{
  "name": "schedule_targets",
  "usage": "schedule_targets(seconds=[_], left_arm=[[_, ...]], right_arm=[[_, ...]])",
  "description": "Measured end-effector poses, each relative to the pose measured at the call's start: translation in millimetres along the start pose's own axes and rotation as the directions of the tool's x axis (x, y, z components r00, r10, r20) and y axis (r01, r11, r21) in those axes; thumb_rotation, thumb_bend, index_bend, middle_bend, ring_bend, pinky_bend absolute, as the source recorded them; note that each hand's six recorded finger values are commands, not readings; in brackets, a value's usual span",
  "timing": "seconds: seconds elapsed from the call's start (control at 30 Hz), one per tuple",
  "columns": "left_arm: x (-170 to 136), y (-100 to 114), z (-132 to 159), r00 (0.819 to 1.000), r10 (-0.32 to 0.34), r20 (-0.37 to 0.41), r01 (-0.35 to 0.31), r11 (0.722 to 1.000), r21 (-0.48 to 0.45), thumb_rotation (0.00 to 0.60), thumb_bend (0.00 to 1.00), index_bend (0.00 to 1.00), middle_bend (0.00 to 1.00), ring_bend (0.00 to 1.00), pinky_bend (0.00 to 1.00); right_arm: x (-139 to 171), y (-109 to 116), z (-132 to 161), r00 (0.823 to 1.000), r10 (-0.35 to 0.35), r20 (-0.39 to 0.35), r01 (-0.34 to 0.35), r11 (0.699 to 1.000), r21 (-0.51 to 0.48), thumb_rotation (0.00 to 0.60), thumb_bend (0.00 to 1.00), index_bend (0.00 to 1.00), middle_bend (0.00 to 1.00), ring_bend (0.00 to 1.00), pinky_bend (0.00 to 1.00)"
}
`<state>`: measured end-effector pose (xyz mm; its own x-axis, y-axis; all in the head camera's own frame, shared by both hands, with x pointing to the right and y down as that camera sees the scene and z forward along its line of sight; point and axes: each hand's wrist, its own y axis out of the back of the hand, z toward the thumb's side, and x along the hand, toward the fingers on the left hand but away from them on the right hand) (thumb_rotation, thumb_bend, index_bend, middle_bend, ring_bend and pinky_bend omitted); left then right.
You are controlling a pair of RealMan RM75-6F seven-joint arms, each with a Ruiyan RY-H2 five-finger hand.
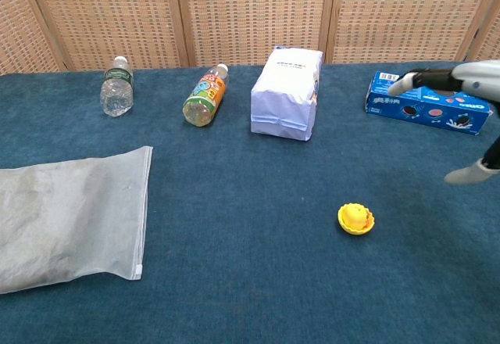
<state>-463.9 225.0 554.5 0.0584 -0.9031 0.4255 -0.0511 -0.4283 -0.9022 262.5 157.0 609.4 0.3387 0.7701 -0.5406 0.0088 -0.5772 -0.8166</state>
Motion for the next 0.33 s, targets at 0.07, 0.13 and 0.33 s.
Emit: schedule_targets(seconds=[0.07, 0.13, 0.33], left_arm=[[-1, 1, 0, 1.000, 0.005, 0.004, -0.005, 1.000, -0.002, 0.600, 0.03, 0.00, 0.00, 0.00, 0.00], [-3, 2, 2, 1.000, 0.009, 0.011, -0.009, 1.000, -0.004, 0.600, 0.03, 0.00, 0.00, 0.00, 0.00], [-9, 6, 3, 1.000, 0.021, 0.018, -0.021, 1.000, -0.012, 0.600, 0.03, 0.00, 0.00, 0.00, 0.00]], right_arm=[[12, 4, -19, 0.998, -0.061, 0.017, 0.061, 0.998, 0.013, 0.600, 0.00, 0.00, 0.00, 0.00, 0.00], [24, 5, -39, 0.993, -0.106, 0.043, 0.106, 0.994, 0.020, 0.600, 0.00, 0.00, 0.00, 0.00, 0.00], [88, -1, -95, 0.964, -0.216, 0.156, 0.216, 0.976, 0.015, 0.600, 0.00, 0.00, 0.00, 0.00, 0.00]])
